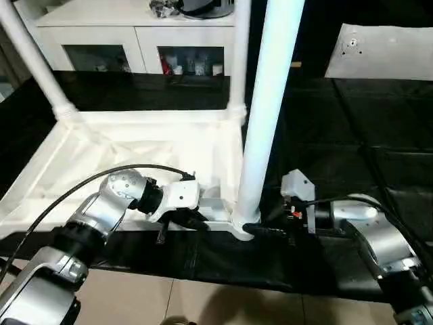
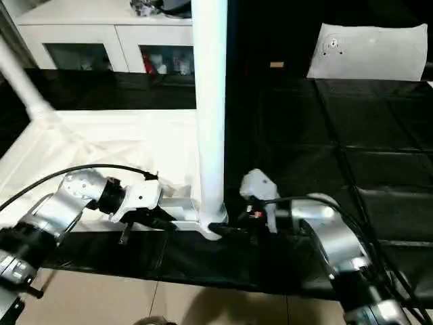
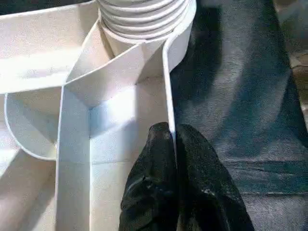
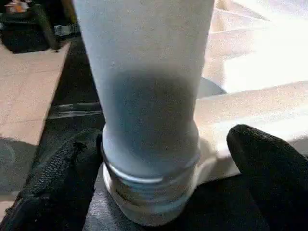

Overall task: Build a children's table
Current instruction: Rotate leg to tighten

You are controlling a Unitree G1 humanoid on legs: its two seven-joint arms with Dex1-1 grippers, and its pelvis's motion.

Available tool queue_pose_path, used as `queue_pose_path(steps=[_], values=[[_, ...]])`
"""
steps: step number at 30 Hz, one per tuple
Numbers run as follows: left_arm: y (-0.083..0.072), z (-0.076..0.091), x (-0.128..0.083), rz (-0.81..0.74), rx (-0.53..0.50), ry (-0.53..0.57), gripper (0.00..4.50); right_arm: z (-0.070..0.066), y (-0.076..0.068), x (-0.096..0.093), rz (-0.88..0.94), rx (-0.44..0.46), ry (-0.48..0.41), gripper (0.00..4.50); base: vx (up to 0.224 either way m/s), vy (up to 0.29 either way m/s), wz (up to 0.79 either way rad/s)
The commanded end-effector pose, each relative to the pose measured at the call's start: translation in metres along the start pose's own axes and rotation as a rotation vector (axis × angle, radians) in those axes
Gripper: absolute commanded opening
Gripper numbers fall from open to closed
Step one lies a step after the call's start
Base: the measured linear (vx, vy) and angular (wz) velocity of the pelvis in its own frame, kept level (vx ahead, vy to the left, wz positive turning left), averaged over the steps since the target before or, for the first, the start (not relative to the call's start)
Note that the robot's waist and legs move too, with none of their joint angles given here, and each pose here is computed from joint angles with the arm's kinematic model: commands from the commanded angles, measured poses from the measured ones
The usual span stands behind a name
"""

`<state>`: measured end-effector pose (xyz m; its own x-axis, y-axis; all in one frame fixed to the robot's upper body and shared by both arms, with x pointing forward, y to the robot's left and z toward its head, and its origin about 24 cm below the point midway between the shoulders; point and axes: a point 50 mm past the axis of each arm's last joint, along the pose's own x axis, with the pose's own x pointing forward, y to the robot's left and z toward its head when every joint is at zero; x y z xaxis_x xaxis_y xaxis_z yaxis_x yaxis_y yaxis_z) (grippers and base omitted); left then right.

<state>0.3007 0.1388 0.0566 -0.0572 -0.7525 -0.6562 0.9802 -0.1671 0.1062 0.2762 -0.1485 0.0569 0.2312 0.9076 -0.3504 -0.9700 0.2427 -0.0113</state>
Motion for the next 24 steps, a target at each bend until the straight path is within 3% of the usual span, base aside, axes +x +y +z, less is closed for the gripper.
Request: queue_pose_path(steps=[1,2,10,11,16,24], values=[[-0.002,0.0082,0.0092,-0.106,0.085,0.038,0.0,0.0037,-0.0021,0.0036,0.021,-0.013,0.0,4.45,0.0,0.0,0.0],[-0.0018,0.0083,0.0097,-0.111,0.09,0.038,0.0,0.0039,-0.0023,0.0042,0.027,-0.012,-0.001,4.19,0.0,0.0,0.0],[-0.0003,0.0103,0.0135,-0.134,0.114,0.037,0.0,0.002,-0.0007,0.0099,0.095,0.02,0.003,3.76,0.0,0.0,0.0],[-0.0002,0.0102,0.0135,-0.135,0.115,0.038,0.0,0.0019,-0.0009,0.0099,0.098,0.022,0.003,3.48,0.0,0.0,0.0],[0.0014,0.0084,0.0115,-0.136,0.112,0.042,0.0,0.0021,-0.0023,0.0099,0.119,0.045,-0.004,3.04,0.0,0.0,0.0],[0.0029,0.0044,0.0097,-0.081,0.022,-0.004,0.0,-0.0034,0.0055,0.0125,0.139,0.128,-0.034,2.79,0.0,0.0,0.0]])
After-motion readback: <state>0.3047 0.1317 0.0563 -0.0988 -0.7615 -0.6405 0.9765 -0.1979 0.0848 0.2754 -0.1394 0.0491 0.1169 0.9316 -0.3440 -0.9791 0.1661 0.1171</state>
